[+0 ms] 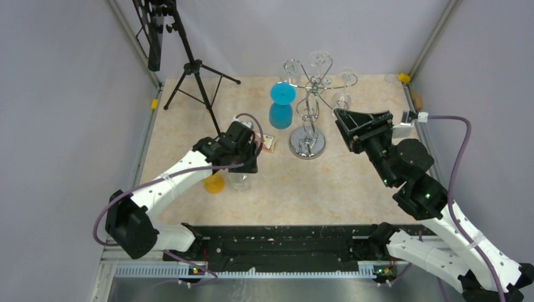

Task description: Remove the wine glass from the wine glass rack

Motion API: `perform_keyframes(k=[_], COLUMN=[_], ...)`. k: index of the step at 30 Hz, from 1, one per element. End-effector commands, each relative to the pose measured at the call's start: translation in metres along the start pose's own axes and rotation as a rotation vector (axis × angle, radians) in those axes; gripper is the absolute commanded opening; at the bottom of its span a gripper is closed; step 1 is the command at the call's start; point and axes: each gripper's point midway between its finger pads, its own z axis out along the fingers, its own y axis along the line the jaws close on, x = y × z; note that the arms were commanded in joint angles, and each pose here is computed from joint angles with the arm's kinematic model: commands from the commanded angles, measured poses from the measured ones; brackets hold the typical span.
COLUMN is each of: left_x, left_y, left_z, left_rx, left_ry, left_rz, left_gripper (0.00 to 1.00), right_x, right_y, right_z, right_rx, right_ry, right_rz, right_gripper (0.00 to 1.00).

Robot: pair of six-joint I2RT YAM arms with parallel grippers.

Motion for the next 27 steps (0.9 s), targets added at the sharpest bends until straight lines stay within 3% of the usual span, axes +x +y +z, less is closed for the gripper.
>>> perform_keyframes(k=[1,11,14,21,27], left_x=[-0.047,-0.139,-0.165,-0.206,-0.224], left_y=[-0.021,-0.066,-0.072,-0.094,-0.103], left_z=[-0.046,-0.145,-0.164,-0.178,-0.175], left_rx=[0.084,0.327,0.402,0.768,0.838], left_ry=[-0.184,-0.562,-0.644,-0.605,-0.586], left_rz=[-0.018,-0.023,-0.082,-0.250,-0.270], left_gripper=[0.54,0.83,0.87,0.95,0.92], right_x=[-0.009,-0.011,-0.009,-0.005,-0.005], right_y=[0.009,0.007,0.007,0.006,0.009], right_z=[-0.006,-0.010,-0.010,-0.009,-0.010], right_rx=[-0.021,-0.019,-0.022,-0.027,-0.042], right_ry=[-0.029,-0.032,-0.026,-0.009,-0.007], right_rz=[0.008,0.007,0.009,0.019,0.025], right_gripper=[0.55,0.54,0.54,0.54,0.54])
